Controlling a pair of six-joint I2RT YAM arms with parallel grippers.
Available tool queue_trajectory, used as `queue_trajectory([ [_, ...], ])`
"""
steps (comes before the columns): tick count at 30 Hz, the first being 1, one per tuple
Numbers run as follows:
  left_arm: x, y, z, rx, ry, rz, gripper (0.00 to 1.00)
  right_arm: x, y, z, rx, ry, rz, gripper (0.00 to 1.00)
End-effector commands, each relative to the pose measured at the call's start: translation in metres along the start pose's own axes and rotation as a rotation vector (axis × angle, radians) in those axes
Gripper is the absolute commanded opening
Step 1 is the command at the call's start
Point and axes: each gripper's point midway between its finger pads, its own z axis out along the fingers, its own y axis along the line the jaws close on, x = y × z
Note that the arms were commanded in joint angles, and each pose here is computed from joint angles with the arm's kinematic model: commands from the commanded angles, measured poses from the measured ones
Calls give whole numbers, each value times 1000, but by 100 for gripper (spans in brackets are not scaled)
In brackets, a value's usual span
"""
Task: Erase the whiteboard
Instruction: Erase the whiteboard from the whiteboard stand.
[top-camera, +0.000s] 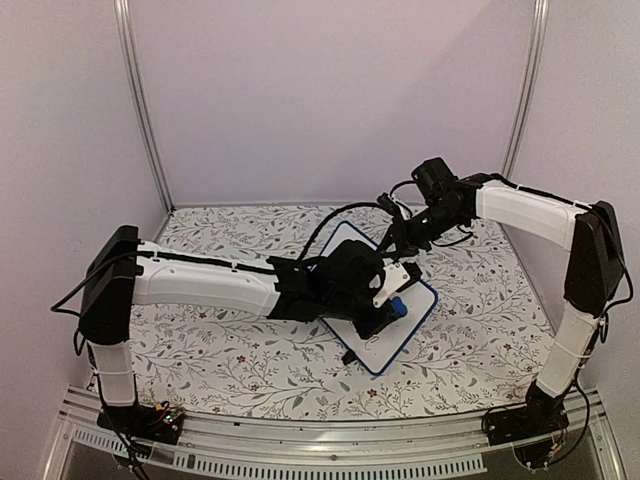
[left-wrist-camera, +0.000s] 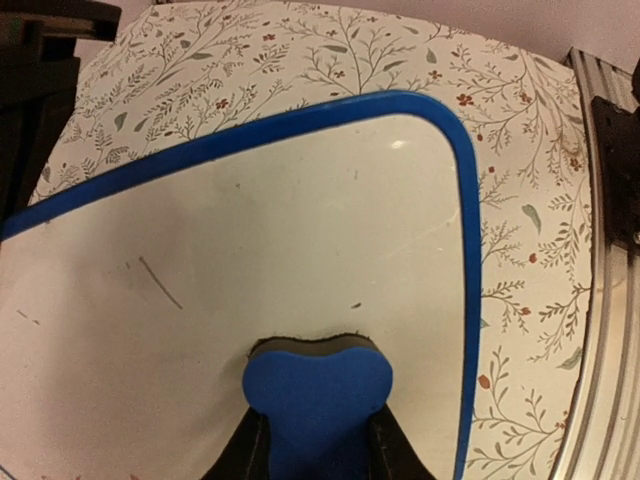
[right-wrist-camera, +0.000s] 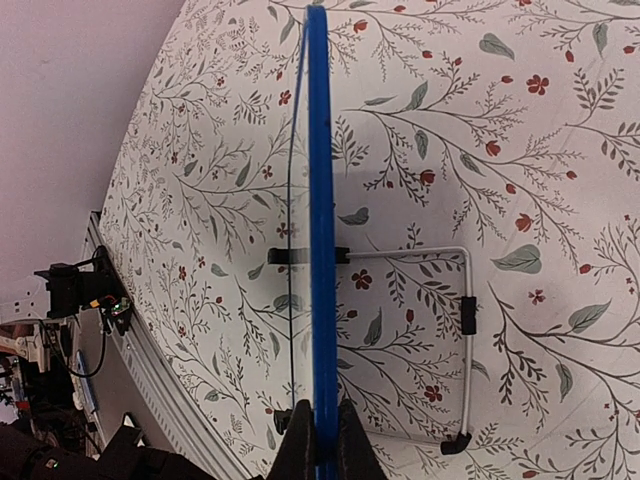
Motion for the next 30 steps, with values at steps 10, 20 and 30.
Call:
queue_trajectory([
  [10,57,-30,9,81,134,49,0,39,-11,19,68,139,42,0],
  [20,97,-8,19,-28,249,21,0,39,-11,18,68,138,41,0],
  [30,121,2,11,-78,302,18,0,37,-9,18,67,135,37,0],
])
